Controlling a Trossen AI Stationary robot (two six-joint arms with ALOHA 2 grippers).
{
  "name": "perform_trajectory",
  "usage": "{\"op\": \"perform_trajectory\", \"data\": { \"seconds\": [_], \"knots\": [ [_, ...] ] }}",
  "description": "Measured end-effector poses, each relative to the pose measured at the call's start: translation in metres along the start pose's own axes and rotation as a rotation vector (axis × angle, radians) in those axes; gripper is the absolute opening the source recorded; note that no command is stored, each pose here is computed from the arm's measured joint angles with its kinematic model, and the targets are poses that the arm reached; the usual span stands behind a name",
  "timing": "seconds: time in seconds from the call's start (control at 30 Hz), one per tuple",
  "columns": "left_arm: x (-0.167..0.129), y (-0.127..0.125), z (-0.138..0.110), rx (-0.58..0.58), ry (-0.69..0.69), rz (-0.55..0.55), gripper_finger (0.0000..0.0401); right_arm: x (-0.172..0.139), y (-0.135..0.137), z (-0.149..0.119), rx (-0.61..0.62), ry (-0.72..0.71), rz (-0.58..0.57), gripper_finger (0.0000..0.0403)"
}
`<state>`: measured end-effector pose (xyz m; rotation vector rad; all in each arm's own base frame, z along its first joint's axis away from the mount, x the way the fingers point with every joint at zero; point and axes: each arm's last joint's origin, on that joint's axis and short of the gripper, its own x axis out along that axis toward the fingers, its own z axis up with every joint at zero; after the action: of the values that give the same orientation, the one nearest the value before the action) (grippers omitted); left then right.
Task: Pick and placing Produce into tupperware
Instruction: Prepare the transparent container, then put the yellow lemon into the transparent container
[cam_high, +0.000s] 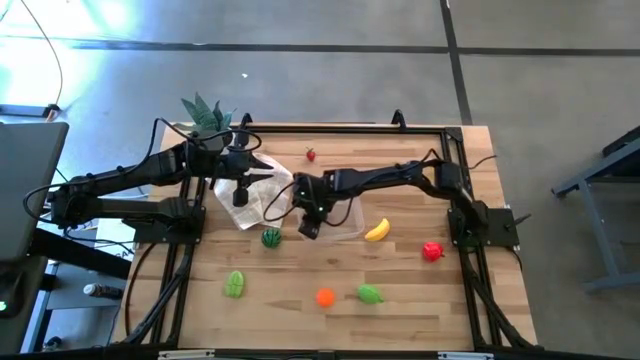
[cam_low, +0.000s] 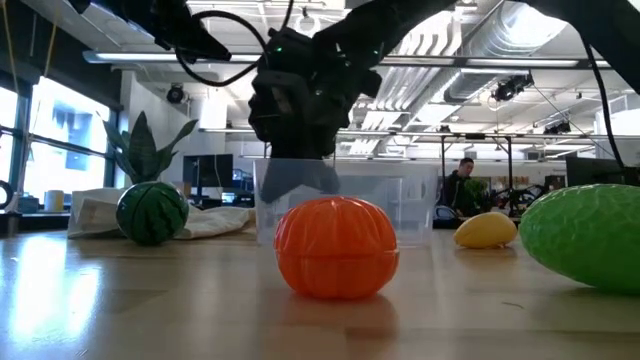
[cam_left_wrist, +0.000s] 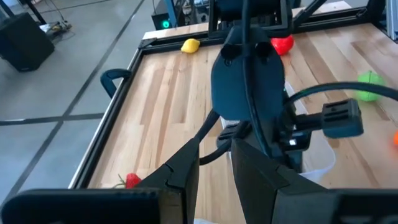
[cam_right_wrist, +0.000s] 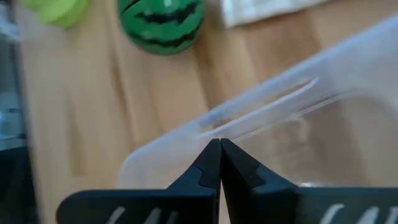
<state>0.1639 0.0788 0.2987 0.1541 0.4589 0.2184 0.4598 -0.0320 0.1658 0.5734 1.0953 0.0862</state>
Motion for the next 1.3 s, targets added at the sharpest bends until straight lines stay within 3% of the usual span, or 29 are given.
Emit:
{"op": "perform_trajectory", "data": {
  "seconds": [0.6,1.07,1.3],
  "knots": [
    [0.000,0.001,0.000,0.001,0.004,0.023,0.0085,-0.017,-0.042,0.012,0.080,-0.066,-0.217,0.0000],
    [0.000,0.001,0.000,0.000,0.005,0.022,0.0085,-0.021,-0.052,0.014,0.100,-0.073,-0.242,0.0000],
    [0.000,0.001,0.000,0.000,0.005,0.023,0.0085,-0.021,-0.050,0.013,0.105,-0.045,-0.161,0.0000]
  ]
}}
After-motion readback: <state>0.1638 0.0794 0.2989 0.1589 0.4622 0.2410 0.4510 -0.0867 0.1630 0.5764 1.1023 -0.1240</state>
